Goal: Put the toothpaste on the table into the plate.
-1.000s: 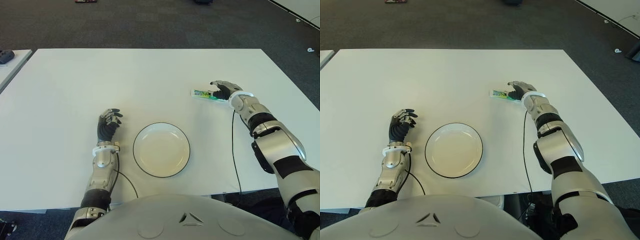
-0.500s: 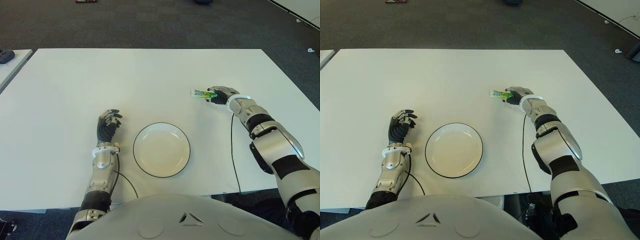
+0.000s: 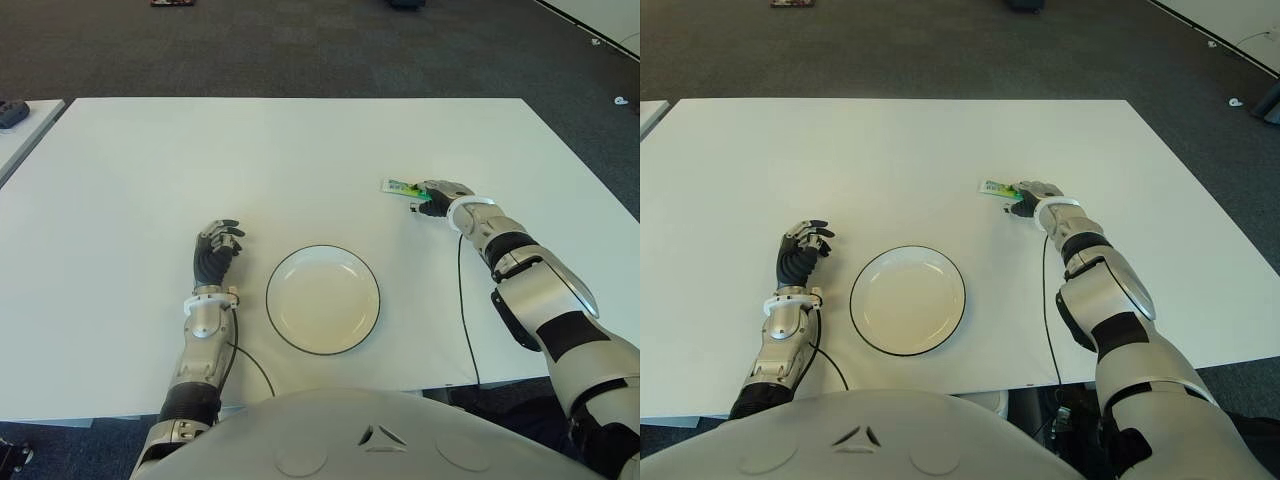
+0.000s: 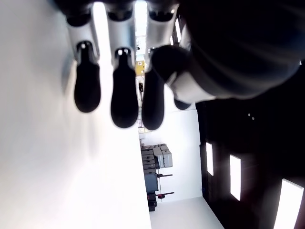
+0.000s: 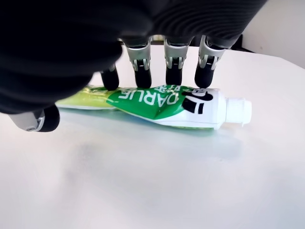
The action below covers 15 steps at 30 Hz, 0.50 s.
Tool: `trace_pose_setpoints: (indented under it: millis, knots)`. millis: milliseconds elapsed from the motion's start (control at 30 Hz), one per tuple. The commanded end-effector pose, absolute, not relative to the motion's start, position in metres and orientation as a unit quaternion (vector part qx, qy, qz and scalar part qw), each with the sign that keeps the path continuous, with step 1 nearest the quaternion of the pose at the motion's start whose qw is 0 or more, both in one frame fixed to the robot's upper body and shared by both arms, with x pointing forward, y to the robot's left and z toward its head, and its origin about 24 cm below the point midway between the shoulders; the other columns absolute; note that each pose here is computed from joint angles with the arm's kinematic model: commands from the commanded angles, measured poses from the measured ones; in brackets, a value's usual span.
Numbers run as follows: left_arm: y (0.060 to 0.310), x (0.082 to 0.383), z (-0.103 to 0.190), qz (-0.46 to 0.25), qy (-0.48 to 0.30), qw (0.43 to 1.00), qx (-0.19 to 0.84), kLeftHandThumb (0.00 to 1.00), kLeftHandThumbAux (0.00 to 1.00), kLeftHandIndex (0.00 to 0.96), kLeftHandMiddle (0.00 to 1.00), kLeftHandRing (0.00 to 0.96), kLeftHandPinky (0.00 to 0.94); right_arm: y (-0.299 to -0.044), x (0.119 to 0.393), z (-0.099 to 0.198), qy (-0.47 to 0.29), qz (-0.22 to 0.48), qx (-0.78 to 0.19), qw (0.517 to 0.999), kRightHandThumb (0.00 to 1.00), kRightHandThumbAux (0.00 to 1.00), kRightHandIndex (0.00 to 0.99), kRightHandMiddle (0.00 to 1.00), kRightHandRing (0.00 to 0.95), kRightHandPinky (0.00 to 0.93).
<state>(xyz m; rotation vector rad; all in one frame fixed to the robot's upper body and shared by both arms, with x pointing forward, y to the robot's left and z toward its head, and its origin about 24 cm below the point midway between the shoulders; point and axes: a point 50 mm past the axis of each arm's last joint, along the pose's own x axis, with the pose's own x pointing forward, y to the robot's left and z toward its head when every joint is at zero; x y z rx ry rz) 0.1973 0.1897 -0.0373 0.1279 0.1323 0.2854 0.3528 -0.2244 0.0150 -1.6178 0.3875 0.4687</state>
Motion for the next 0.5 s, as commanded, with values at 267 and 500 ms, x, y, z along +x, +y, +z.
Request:
trace_pose_setpoints:
  millis: [267,500]
  knots:
    - [0.1943,0.1847,-0.0522,0.155,0.109,0.979,0.075,0.834,0.679,0.405,0.499,0.635,0.615,-0.2158,0.3404,-0.0073,0.214,0.243,-0.7,0.636,0.559,0.251,0.0,0.0,0.0,0.0]
    - [0.1956,0.1831,-0.0521,0.161,0.107,0.979,0.069,0.833,0.68,0.402,0.502,0.631,0.61,-0.2103,0.3386,-0.0119,0.219,0.241,-0.693,0.644,0.567,0.26,0.0,0.0,0.0,0.0]
